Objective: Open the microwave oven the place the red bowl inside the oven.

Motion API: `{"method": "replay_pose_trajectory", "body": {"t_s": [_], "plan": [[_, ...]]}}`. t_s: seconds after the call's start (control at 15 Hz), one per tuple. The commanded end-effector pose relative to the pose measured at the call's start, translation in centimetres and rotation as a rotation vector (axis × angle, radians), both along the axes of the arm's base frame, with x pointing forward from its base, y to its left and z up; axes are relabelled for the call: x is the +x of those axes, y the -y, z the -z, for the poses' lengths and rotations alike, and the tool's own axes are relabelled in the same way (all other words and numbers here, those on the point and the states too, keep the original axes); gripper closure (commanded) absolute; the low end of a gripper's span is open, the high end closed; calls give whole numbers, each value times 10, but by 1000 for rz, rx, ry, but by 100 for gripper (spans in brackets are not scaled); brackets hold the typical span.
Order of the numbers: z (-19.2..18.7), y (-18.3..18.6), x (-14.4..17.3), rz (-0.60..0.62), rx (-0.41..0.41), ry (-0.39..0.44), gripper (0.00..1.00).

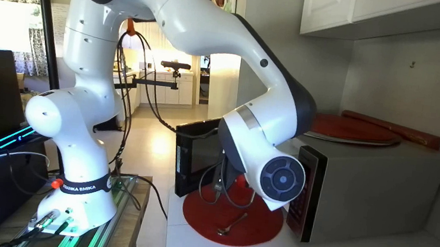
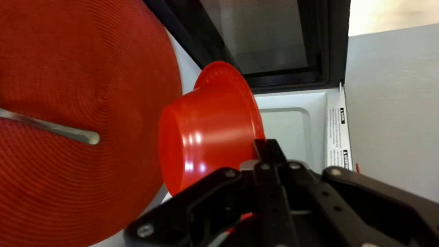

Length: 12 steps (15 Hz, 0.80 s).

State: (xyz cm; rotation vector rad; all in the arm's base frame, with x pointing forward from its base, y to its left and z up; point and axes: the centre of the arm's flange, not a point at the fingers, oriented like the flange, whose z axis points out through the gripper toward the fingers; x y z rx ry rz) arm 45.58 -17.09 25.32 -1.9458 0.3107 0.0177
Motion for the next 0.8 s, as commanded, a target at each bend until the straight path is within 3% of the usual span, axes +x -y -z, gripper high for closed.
{"method": "replay_pose_trajectory", "body": {"t_s": [0.0, 0.73], "plan": [[-12, -48, 26, 18, 31, 55, 100], [-6, -59, 32, -26, 37, 40, 98]]}}
